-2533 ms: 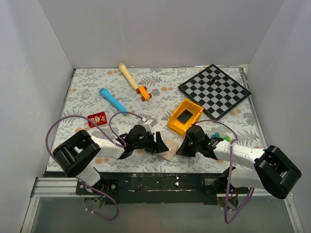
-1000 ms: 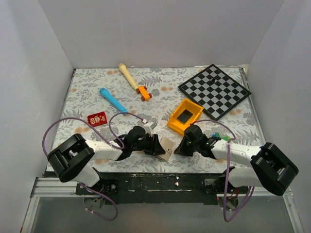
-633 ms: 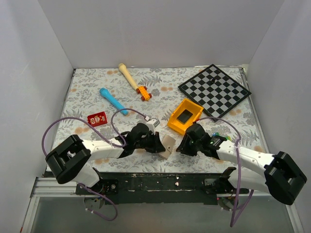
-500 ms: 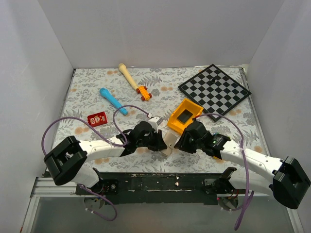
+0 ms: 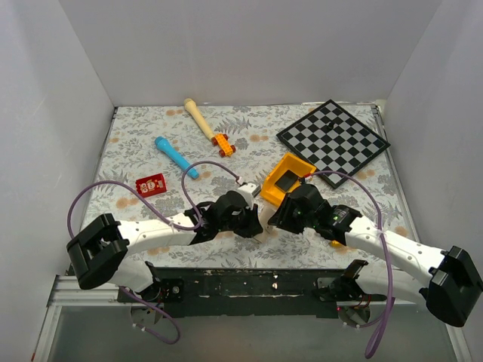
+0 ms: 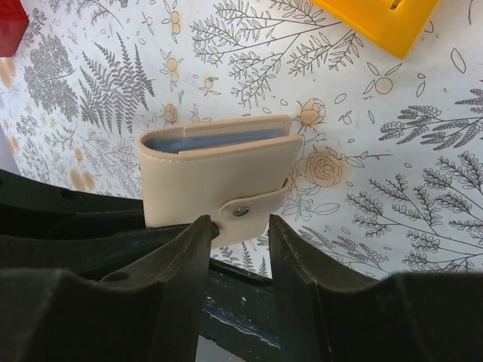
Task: Put the credit cards into the card holder
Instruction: Open the card holder at the center of the board.
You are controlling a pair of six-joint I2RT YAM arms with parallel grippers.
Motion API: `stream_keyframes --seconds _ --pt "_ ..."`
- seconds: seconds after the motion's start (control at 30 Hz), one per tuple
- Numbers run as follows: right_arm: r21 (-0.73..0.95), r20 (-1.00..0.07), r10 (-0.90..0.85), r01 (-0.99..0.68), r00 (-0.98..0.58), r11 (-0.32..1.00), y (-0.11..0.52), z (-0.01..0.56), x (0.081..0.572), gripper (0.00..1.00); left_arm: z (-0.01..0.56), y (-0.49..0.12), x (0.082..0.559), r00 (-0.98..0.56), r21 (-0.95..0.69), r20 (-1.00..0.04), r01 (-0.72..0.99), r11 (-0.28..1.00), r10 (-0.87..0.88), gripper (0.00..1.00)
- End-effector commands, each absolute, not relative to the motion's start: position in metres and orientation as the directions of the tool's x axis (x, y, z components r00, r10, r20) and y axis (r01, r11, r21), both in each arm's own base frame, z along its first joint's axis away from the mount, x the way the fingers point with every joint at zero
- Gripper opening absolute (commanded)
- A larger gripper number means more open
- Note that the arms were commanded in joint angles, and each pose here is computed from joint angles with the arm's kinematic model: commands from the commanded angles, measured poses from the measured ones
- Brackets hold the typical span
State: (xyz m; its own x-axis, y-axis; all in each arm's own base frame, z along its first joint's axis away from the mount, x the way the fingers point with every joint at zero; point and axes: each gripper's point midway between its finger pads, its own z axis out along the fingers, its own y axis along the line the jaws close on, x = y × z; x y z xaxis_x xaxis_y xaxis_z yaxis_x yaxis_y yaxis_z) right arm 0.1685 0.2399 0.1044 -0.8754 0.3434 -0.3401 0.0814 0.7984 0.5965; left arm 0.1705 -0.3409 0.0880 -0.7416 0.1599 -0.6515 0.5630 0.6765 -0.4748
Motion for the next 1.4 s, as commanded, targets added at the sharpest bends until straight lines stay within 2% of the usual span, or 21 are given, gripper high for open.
stream_keyframes --seconds 0.0,0.63,0.7,1.17,1.37 --pt "0.621 -0.349 0.344 0.060 -0.872 0.782 0.249 0.118 0.174 0.46 0.112 -0.347 0.171 -0.702 -0.454 -0.697 0.591 0.667 0.147 0.00" --pt "0.620 -0.314 0.333 0.074 -0.889 0.781 0.253 0.104 0.169 0.48 0.124 -0.366 0.166 -0.678 -0.449 -0.716 0.628 0.635 0.165 0.00" --pt "0.614 -0.313 0.332 0.078 -0.890 0.786 0.252 0.101 0.169 0.44 0.126 -0.366 0.166 -0.676 -0.450 -0.719 0.629 0.634 0.160 0.00" --pt "0.583 -0.274 0.348 0.133 -0.896 0.802 0.243 0.081 0.161 0.02 0.137 -0.351 0.179 -0.644 -0.420 -0.759 0.593 0.687 0.092 0.00" --pt "0.546 -0.254 0.350 0.165 -0.901 0.821 0.234 0.068 0.155 0.01 0.145 -0.345 0.184 -0.630 -0.413 -0.775 0.574 0.707 0.059 0.00"
